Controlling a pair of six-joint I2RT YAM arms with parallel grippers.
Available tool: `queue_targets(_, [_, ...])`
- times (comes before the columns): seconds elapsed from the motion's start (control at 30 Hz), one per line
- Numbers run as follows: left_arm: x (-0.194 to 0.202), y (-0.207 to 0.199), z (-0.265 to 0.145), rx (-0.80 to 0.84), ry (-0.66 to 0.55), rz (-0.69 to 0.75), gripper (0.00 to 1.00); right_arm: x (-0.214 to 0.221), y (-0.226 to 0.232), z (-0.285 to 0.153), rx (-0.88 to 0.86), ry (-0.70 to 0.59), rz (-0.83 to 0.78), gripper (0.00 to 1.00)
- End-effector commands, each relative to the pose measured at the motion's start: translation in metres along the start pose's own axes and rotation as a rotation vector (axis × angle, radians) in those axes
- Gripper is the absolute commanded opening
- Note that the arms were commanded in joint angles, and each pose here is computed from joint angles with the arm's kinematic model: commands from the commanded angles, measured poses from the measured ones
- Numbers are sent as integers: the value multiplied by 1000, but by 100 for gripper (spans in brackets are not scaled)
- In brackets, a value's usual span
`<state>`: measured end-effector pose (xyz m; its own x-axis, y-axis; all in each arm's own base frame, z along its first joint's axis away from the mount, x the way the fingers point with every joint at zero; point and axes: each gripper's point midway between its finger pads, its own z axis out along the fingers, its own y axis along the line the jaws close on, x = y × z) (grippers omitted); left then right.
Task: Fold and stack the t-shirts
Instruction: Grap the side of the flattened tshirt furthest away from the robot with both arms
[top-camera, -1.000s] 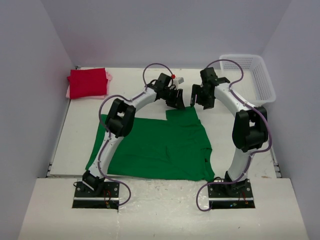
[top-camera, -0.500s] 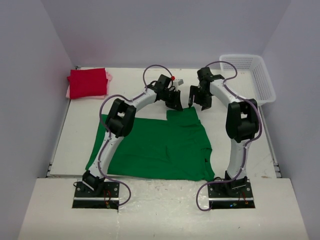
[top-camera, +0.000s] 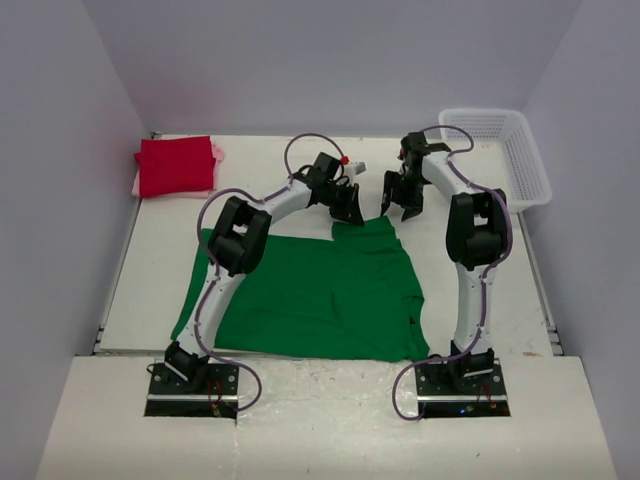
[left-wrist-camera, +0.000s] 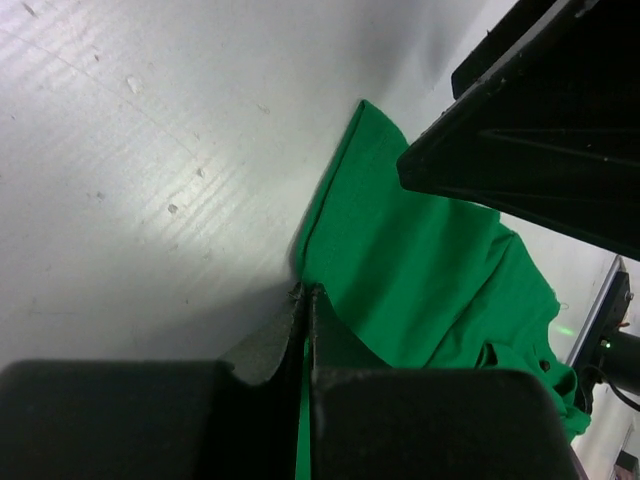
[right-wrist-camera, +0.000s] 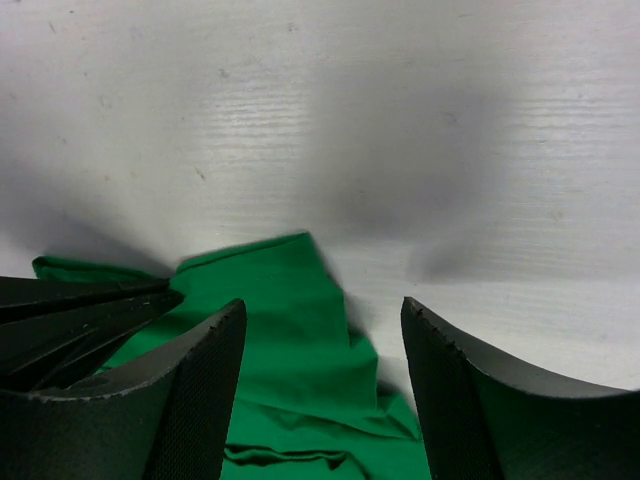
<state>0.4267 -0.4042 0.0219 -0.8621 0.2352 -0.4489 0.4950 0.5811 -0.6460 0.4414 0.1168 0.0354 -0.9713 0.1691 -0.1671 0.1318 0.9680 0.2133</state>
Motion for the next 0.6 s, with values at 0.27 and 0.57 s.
queue_targets(0.27, [-12, -32, -28, 27, -33, 65, 0, 10, 32, -12, -172, 79, -31, 64])
queue_targets(0.57, [-23, -47, -37, 60, -78, 83, 0, 27, 29, -4, -181, 135, -15, 57])
